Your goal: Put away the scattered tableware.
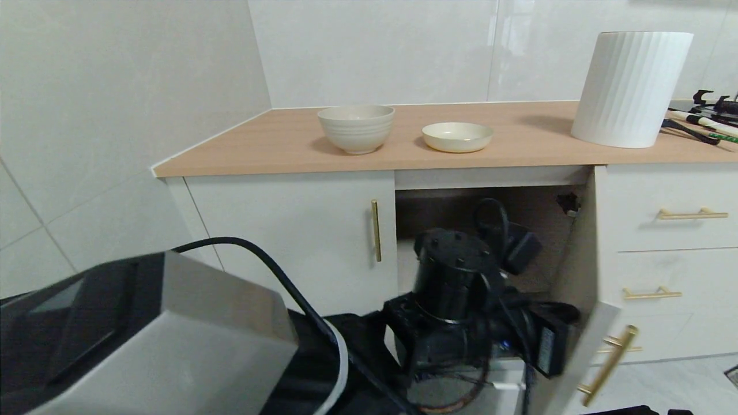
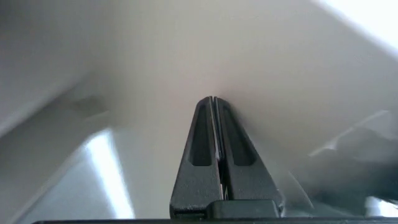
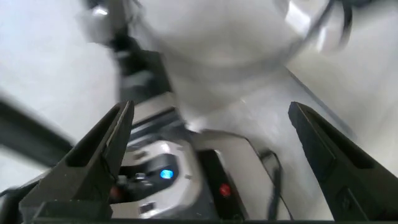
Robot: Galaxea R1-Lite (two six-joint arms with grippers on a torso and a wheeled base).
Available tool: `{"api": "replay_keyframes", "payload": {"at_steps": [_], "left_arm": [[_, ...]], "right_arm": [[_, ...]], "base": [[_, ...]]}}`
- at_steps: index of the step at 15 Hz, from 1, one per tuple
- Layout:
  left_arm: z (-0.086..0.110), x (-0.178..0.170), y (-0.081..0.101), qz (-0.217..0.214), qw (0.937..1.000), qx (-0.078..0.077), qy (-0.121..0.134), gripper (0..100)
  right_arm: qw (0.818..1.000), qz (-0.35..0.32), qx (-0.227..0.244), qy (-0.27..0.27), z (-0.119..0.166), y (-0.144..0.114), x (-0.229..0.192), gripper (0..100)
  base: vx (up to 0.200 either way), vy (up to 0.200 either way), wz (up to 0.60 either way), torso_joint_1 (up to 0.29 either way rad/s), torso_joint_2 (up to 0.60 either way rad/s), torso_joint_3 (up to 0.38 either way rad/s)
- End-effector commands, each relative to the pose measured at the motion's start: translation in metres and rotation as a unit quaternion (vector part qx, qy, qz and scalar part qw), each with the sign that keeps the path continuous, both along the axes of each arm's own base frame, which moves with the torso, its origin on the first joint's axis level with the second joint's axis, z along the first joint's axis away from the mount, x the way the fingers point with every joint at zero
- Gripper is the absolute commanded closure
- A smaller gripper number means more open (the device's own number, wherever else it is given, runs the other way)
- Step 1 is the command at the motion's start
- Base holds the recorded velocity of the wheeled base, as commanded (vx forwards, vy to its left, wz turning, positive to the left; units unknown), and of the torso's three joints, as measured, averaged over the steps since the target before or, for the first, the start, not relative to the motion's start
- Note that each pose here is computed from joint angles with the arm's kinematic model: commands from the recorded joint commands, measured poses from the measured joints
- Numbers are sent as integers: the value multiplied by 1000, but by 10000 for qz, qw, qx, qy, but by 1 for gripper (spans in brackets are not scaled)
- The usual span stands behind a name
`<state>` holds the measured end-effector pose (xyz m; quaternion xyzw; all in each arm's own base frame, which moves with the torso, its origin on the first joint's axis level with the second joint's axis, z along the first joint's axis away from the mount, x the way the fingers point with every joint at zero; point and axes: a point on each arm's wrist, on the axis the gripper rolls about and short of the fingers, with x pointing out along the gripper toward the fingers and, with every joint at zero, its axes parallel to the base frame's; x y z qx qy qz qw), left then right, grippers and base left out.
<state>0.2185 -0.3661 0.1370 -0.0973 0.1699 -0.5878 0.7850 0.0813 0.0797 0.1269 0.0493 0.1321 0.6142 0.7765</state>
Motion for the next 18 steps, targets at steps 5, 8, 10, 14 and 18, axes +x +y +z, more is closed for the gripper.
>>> {"api": "replay_keyframes", "payload": {"at_steps": [5, 8, 10, 14, 18], "left_arm": [[16, 36, 94, 1208, 9924, -94, 208, 100], [2, 45, 153, 1887, 9819, -68, 149, 100], [-12, 48, 185, 2272, 9734, 270, 129, 100], [4, 52, 243, 3107, 9482, 445, -496, 100], [32, 40, 264, 3323, 9365, 404, -1049, 100]], "right_arm": [[9938, 1060, 255, 211, 20, -8, -28, 0], [9940, 970, 22, 504, 20, 6, -14, 0], [9974, 316, -218, 610, 27, 30, 16, 0], [9971, -376, -466, 463, 39, 90, 84, 0], [9945, -679, -617, 509, 59, 110, 121, 0]], "base": [[0, 0, 0, 0, 0, 0], [0, 0, 0, 0, 0, 0], [0, 0, 0, 0, 0, 0], [0, 0, 0, 0, 0, 0], [0, 0, 0, 0, 0, 0]]}}
